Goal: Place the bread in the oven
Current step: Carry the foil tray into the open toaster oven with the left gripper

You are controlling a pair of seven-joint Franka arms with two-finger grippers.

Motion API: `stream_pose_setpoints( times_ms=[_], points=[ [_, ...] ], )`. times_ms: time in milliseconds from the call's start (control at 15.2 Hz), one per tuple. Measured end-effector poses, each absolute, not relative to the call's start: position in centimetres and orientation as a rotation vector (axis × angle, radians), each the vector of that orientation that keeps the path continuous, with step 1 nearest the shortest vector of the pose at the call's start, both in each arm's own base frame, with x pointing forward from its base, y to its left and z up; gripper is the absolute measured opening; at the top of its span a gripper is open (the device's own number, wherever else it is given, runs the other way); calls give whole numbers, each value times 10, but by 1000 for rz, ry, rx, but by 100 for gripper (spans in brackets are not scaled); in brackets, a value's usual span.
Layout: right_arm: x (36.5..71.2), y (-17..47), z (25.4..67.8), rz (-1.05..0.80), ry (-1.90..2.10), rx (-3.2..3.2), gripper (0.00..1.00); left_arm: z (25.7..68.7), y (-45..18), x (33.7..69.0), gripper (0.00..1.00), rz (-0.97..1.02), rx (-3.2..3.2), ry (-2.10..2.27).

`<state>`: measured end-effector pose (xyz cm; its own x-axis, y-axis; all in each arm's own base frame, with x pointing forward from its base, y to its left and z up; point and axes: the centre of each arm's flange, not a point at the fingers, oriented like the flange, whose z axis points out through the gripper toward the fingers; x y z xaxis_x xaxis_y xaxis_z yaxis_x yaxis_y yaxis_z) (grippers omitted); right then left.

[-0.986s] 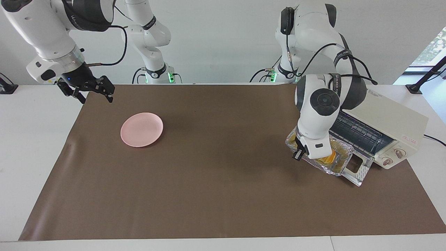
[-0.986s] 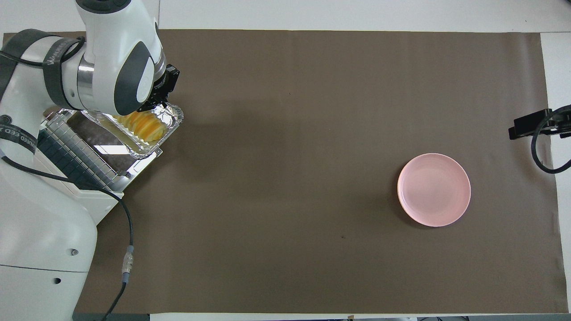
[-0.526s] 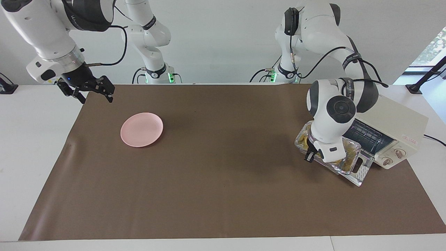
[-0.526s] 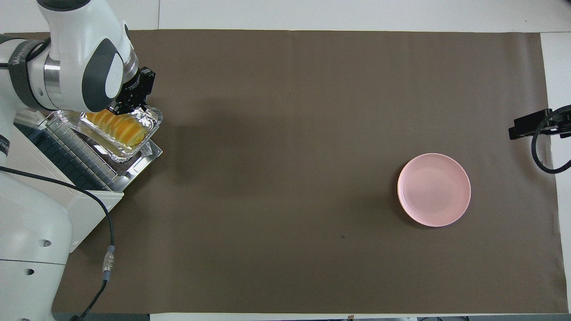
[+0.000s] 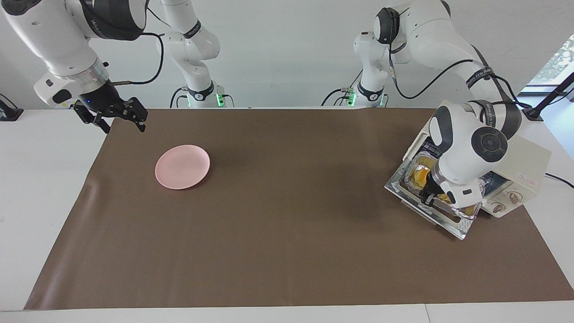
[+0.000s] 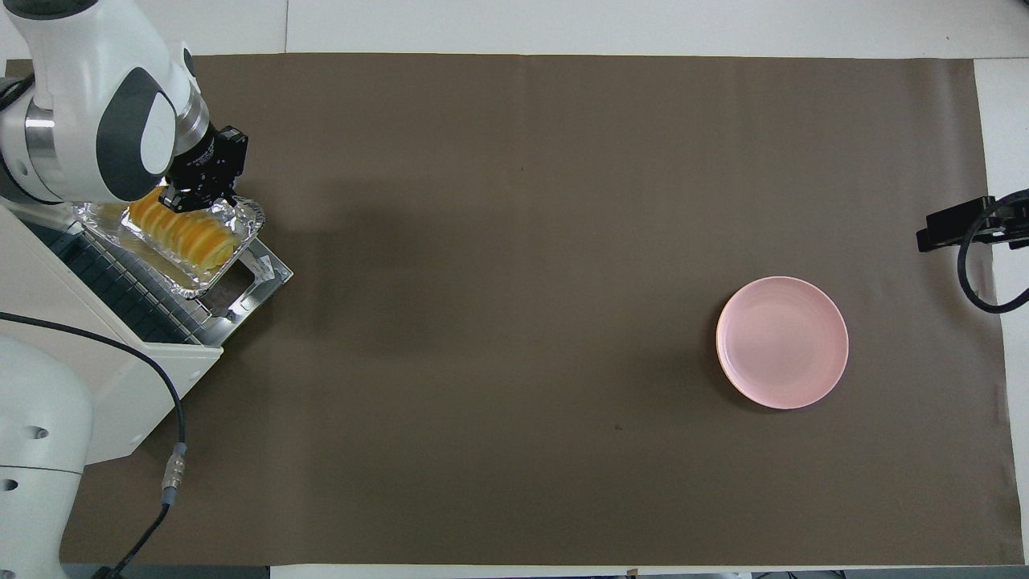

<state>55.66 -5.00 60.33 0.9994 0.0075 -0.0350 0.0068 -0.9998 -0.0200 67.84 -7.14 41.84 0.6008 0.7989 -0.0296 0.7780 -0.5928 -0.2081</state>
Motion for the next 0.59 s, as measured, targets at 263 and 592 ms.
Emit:
stream_pose_setpoints(
  times_ms=[263, 592],
  points=[
    [557, -50, 603, 55, -11, -3121, 100, 414, -55, 675, 2, 216, -2643, -1311],
    [557, -50, 603, 55, -11, -3121, 100, 418, -31, 670, 2, 240, -2641, -1296]
  ],
)
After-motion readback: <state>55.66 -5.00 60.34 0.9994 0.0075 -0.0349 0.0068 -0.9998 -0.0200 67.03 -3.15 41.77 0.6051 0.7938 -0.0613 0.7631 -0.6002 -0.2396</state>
